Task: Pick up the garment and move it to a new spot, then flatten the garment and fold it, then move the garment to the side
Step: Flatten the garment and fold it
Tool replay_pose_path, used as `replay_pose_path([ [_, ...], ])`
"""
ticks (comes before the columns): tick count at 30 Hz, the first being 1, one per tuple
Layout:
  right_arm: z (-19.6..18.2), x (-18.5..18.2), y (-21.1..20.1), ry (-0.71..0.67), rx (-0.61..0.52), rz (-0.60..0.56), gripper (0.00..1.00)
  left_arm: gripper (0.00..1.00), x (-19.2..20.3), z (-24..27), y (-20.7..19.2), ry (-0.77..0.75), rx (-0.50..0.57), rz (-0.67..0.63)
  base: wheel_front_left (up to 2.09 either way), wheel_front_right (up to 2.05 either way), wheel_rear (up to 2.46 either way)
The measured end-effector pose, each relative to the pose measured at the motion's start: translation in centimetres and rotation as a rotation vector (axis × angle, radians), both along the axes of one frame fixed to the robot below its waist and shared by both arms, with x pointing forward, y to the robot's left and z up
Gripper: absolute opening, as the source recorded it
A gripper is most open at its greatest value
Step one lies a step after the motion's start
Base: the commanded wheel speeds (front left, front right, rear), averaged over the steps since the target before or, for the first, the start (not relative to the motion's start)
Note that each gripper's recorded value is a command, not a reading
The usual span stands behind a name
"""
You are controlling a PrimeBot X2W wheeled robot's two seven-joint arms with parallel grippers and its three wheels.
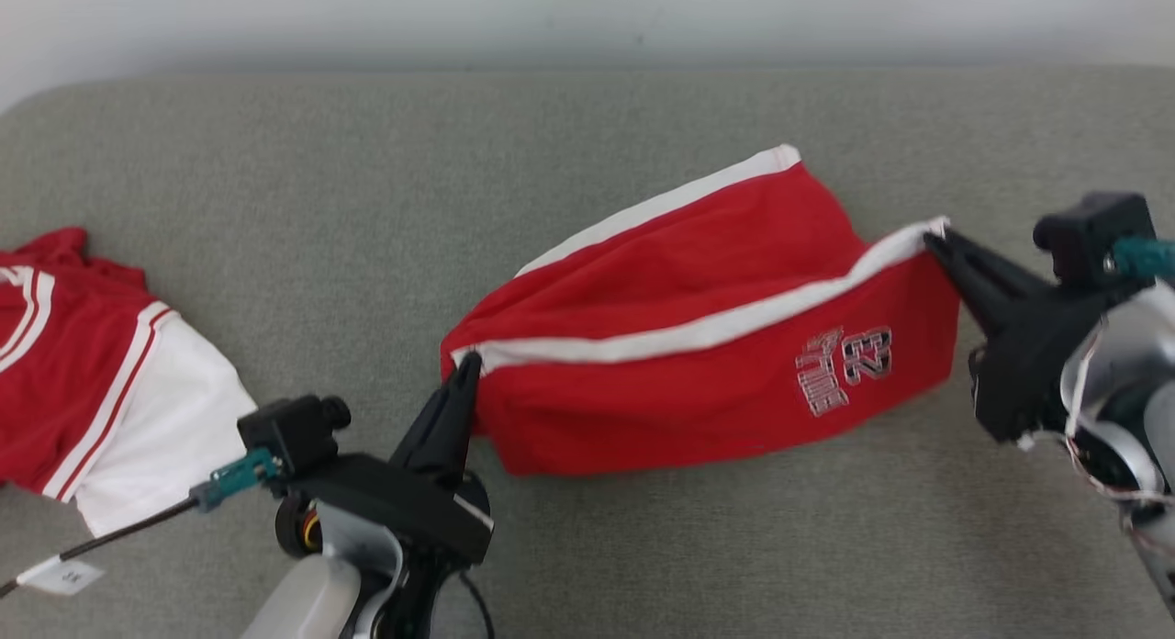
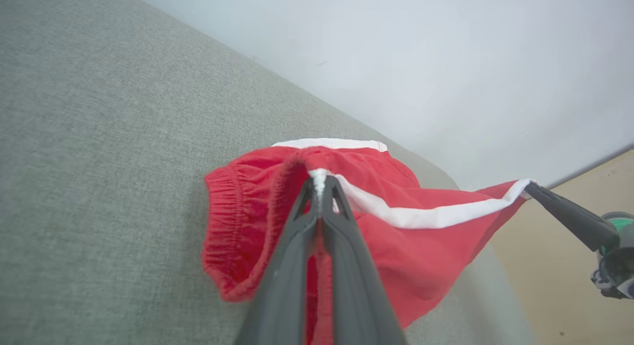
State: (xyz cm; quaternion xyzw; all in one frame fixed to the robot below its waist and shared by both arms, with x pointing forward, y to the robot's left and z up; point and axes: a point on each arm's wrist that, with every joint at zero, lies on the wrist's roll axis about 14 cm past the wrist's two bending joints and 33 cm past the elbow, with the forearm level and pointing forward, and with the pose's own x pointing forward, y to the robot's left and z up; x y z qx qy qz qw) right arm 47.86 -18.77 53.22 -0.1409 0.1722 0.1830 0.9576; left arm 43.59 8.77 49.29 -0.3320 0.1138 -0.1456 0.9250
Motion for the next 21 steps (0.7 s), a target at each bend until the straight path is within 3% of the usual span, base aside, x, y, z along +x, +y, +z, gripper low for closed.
replay_pose_path([
  [9, -0.8, 7.5, 2.0, -0.089, -0.047, 0.040, 0.00, 0.00, 3.8, -1.4, 1.6, -0.006, -0.014, 0.124, 0.00, 0.00, 0.00],
  [21, -2.7, 13.1, 4.6, -0.119, -0.083, 0.092, 0.00, 0.00, 6.0, -3.4, 2.7, 0.008, 0.043, 0.177, 0.00, 0.00, 0.00],
])
